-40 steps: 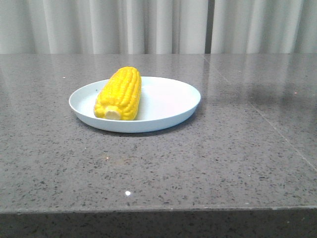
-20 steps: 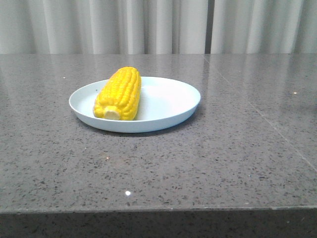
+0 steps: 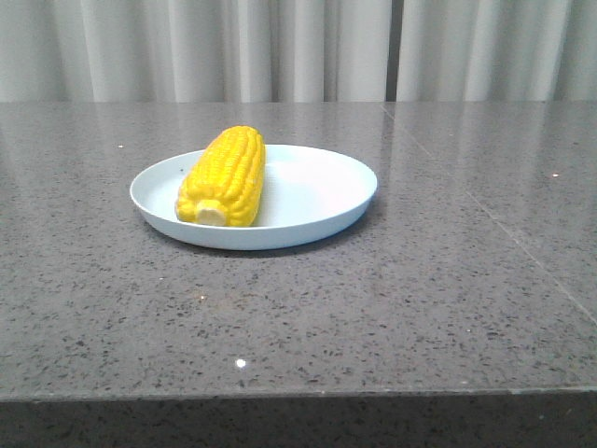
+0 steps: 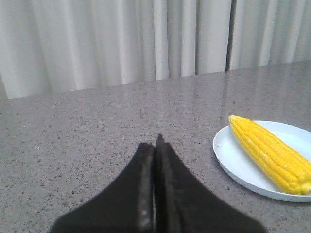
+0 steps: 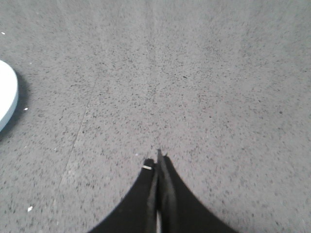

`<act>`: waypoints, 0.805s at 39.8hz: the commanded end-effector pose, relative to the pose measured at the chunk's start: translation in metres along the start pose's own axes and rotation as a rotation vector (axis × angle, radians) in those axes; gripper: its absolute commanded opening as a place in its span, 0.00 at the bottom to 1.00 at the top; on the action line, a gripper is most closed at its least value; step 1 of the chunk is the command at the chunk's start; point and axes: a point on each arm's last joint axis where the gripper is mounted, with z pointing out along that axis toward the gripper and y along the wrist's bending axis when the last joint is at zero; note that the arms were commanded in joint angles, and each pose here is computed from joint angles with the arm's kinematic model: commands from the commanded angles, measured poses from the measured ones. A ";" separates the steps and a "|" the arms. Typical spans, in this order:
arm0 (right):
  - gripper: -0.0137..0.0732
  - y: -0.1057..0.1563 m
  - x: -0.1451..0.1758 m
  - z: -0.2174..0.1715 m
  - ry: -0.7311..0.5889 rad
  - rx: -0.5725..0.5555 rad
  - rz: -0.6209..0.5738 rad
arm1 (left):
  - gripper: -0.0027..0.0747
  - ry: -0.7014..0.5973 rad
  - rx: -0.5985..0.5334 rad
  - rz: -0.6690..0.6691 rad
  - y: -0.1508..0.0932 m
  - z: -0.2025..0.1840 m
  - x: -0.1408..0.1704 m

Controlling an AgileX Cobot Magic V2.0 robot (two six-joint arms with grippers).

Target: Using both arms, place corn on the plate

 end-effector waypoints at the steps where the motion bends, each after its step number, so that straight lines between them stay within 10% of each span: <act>1: 0.02 -0.001 0.001 -0.023 -0.204 -0.005 -0.012 | 0.01 -0.096 0.025 -0.008 -0.002 -0.001 -0.015; 32: 0.02 0.000 0.012 -0.059 -0.398 -0.024 -0.019 | 0.01 -0.094 0.025 -0.008 -0.002 -0.001 -0.015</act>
